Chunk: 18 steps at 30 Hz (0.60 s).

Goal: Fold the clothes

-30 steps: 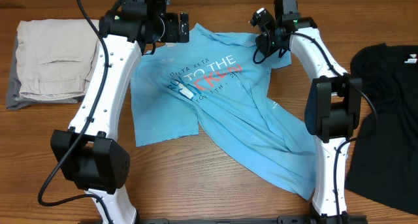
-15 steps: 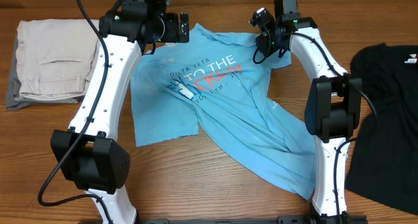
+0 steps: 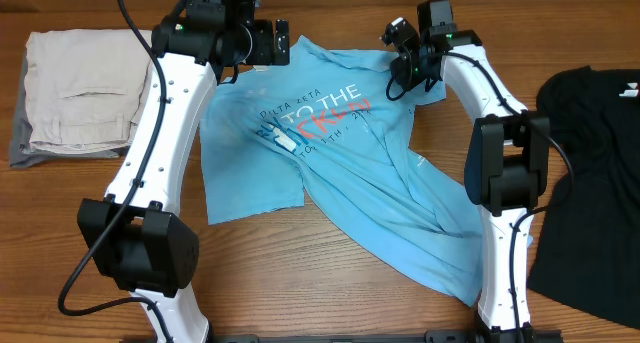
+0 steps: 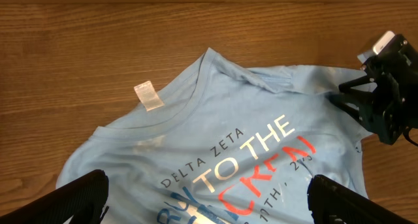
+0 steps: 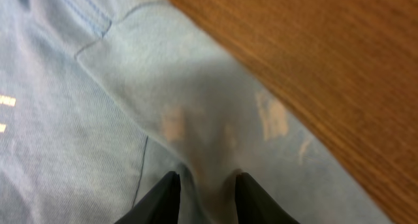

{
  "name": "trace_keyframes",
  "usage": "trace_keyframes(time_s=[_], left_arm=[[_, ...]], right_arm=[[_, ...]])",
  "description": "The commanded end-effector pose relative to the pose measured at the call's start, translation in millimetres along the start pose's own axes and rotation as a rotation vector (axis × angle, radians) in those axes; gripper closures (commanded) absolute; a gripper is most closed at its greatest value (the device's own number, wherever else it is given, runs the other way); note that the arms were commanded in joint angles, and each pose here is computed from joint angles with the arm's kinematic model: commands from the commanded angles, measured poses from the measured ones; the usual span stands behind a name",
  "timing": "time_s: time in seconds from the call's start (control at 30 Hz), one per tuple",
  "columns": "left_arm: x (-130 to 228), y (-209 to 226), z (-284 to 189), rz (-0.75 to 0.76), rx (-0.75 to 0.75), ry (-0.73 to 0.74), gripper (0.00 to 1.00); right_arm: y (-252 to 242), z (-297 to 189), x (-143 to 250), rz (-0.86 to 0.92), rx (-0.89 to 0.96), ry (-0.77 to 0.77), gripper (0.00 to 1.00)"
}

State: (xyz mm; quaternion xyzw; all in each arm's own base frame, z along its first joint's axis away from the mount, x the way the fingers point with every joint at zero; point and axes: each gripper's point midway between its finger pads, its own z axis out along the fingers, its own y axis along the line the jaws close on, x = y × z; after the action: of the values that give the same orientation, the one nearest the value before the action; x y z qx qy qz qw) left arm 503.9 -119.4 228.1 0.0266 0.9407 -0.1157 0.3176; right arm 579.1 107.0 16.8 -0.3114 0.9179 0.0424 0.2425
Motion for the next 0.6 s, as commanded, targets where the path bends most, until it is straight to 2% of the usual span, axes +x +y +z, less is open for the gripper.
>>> trace_keyframes(time_s=[0.0,0.2,0.33,0.57], left_arm=[[1,1,3,-0.012,0.003,0.006,0.00],[1,1,3,-0.012,0.003,0.006,0.00],[1,1,3,-0.012,0.004,0.006,0.00],[1,1,3,-0.012,0.003,0.006,0.00]], right_arm=[[3,6,2,0.002,-0.010,0.004,0.72],[4,6,2,0.002,-0.012,0.006,0.83],[4,6,2,0.001,-0.012,0.006,0.95],[-3,2,-13,0.094,0.015,-0.052,0.96]])
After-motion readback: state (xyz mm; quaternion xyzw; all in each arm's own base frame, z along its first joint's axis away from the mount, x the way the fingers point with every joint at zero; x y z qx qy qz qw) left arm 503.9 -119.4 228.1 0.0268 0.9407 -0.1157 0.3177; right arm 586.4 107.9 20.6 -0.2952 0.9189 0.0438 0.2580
